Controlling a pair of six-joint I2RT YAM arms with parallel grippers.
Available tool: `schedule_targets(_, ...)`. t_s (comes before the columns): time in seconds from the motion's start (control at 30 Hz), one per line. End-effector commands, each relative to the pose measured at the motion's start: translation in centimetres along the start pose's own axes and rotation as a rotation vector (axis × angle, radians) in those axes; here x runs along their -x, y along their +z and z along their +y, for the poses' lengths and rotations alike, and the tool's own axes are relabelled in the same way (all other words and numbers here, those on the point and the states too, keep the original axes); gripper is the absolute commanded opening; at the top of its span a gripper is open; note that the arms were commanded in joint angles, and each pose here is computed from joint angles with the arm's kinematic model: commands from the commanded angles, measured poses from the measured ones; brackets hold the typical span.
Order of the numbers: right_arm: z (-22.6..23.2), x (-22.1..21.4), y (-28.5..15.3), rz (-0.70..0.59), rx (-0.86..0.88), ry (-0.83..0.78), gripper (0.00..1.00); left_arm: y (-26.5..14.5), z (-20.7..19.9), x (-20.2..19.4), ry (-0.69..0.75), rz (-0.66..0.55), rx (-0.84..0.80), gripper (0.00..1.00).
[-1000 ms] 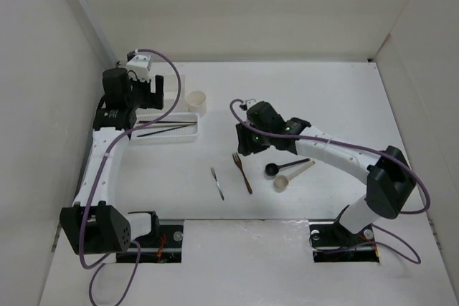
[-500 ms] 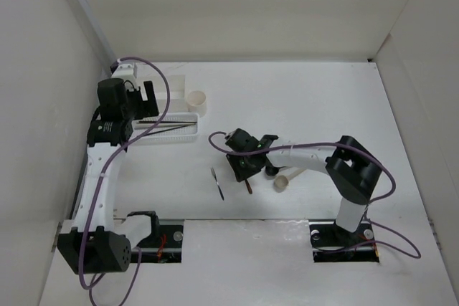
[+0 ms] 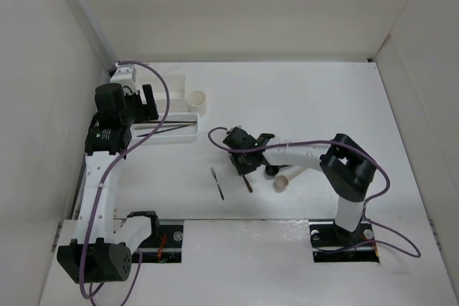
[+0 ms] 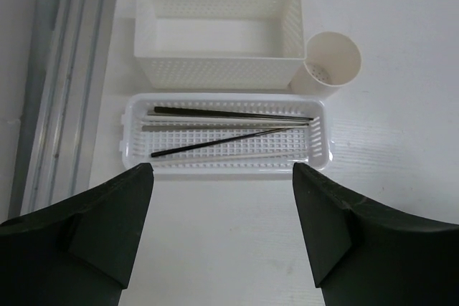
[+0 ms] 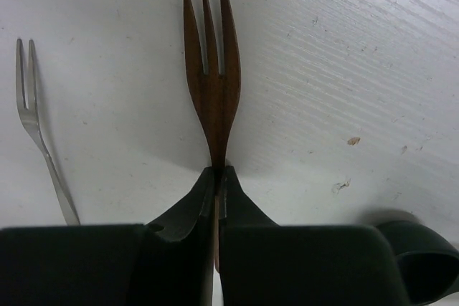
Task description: Sort the eating utensils into containers
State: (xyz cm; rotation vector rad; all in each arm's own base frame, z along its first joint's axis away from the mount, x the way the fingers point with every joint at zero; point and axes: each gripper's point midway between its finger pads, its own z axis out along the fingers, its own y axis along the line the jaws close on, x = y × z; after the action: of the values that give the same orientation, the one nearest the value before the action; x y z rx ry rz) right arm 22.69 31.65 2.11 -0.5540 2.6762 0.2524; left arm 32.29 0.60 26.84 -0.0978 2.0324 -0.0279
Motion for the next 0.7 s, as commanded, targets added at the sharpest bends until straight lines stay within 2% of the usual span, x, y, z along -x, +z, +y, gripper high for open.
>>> schedule_targets(0.0,-0.6,0.4,0.6,-0.025,-0.038,0.002,0.00,-0.7,-1.7,0.6,-0.013,-0.027,-0.099,0.75)
schedule_targets(0.1,2.1,6.4,-4.0,-0.233,0.085,-0.023,0.00,-2.0,-5.7,1.3,0.044,-0.041,-0.341,0.76)
schedule_targets(0.17,3.4,11.5,-9.4,-0.442,0.157,-0.024,0.00,-3.4,-8.8,1.2,0.103,-0.032,-0.517,0.76)
schedule_targets(0.2,3.8,13.9,-12.0,-0.541,0.176,-0.008,0.00,-5.2,-10.8,1.8,0.179,-0.066,-0.667,0.78)
schedule_targets(0.3,4.7,19.3,-20.6,-0.818,0.270,0.058,0.00,-8.4,-14.2,2.0,0.272,-0.112,-0.909,0.81)
schedule_targets(0.33,4.8,20.3,-22.4,-0.870,0.288,0.074,0.00,-9.3,-14.9,2.2,0.287,-0.134,-0.953,0.83)
schedule_targets(0.43,5.5,22.7,-26.9,-0.970,0.355,0.125,0.00,-11.2,-17.0,3.1,0.281,-0.187,-1.064,0.85)
schedule_targets(0.57,6.3,24.2,-30.5,-1.028,0.429,0.185,0.00,-13.4,-19.6,3.7,0.268,-0.229,-1.183,0.93)
schedule_targets(0.67,6.6,24.2,-30.8,-1.026,0.462,0.214,0.00,-14.4,-20.8,4.0,0.264,-0.246,-1.226,0.97)
